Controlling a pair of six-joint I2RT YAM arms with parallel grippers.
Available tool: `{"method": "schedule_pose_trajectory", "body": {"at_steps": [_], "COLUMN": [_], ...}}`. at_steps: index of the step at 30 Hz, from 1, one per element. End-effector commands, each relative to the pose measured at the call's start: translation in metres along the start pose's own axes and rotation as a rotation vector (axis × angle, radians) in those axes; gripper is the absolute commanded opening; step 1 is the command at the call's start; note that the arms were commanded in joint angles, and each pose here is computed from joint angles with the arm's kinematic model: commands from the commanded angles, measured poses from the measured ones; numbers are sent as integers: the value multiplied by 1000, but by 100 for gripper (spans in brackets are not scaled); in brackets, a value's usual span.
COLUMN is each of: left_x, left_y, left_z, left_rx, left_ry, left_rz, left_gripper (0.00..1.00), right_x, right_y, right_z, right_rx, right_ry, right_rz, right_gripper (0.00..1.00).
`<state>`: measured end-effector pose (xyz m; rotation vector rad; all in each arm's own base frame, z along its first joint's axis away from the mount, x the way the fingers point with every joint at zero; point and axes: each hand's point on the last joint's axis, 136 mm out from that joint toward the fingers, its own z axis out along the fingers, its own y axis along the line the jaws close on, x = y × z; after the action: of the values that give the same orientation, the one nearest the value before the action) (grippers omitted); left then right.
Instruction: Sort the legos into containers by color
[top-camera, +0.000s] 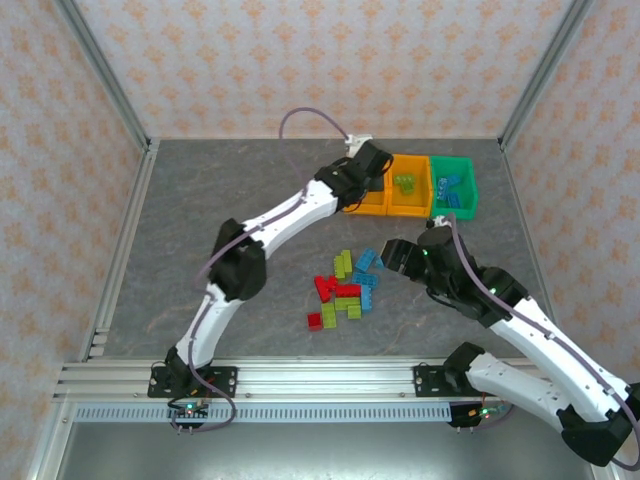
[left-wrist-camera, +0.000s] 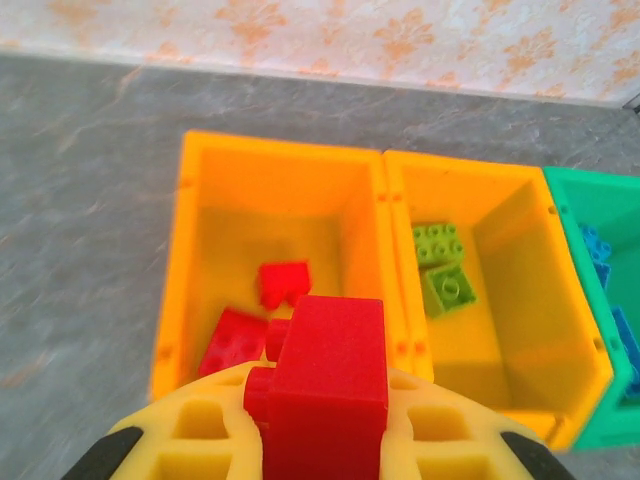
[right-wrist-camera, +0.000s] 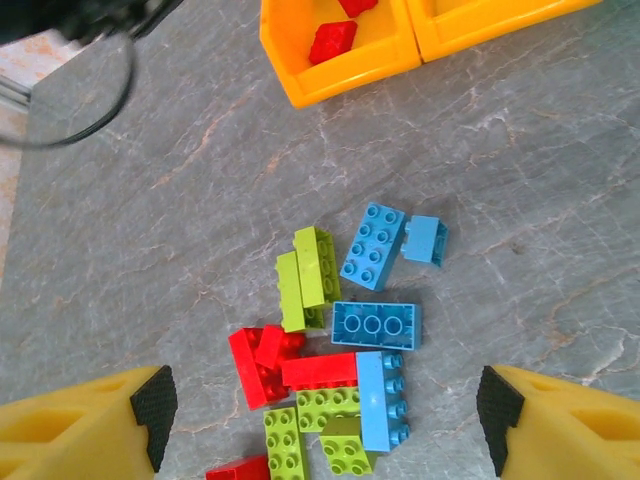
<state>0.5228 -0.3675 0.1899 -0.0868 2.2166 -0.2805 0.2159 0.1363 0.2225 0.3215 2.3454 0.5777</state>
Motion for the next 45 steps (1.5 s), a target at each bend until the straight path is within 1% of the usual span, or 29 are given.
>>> {"method": "schedule_pose_trajectory", "body": {"at_steps": [1, 2, 4, 5, 7, 11, 13, 16, 18, 19, 20, 21, 24, 26, 27, 29, 31, 33, 35, 37, 40, 42, 45], "left_x": [-26, -29, -34, -36, -42, -53, -56, -52, -51, -44, -43, -35, -3, 20, 30, 47, 62, 75, 85, 92, 104, 107, 114], "left_y": [13, 13, 5, 2, -3, -6, -10, -14, -14, -10, -5, 0, 19, 34, 46, 74, 107, 137, 164, 182, 203, 212, 212], "left_z": [20, 25, 30, 30, 26, 0, -21, -63, -108, -122, -149, -167, -219, -248, -261, -280, -294, -305, -315, -323, -326, -322, -314], "left_rx": [-47, -43, -8, 8, 31, 61, 98, 142, 198, 212, 237, 251, 270, 279, 279, 250, 200, 150, 105, 75, 41, 5, 12], "left_ry": [-30, -36, -54, -64, -73, -56, -33, -37, -85, -89, -108, -111, -120, -111, -106, -83, -65, -54, -50, -46, -46, -66, -79], "left_rz": [51, 43, 51, 56, 64, 29, 12, 29, 22, 20, 8, 14, 83, 148, 179, 246, 320, 409, 503, 578, 681, 702, 705], "left_gripper": [22, 26, 42, 46, 50, 50, 46, 42, 42, 42, 42, 41, 41, 41, 41, 41, 41, 42, 43, 46, 54, 62, 75], "right_x": [-3, -3, -4, -4, -5, -5, -6, -8, -7, -7, -5, -3, 7, 16, 23, 32, 37, 40, 48, 58, 67, 69, 72], "right_y": [-13, -14, -17, -18, -18, -15, -15, -21, -20, -19, -17, -15, 3, 16, 24, 29, 32, 37, 47, 54, 51, 43, 39], "right_z": [-11, -13, -17, -18, -20, -19, -16, -8, 2, 7, 14, 22, 50, 69, 82, 102, 121, 138, 153, 163, 173, 182, 193], "right_rx": [45, 46, 42, 44, 41, 24, 26, 74, 109, 122, 137, 149, 131, 116, 118, 154, 186, 184, 155, 133, 168, 206, 242], "right_ry": [-28, -31, -44, -50, -55, -55, -66, -80, -57, -44, -25, -2, 94, 174, 240, 320, 363, 380, 423, 456, 457, 460, 481], "right_rz": [12, 12, 14, 14, 14, 19, 26, 30, 9, -2, -15, -28, -73, -113, -153, -212, -255, -267, -253, -251, -289, -314, -350], "right_gripper": [81, 81, 81, 81, 81, 82, 82, 82, 82, 82, 82, 82, 79, 74, 71, 69, 66, 63, 59, 57, 61, 61, 66]}}
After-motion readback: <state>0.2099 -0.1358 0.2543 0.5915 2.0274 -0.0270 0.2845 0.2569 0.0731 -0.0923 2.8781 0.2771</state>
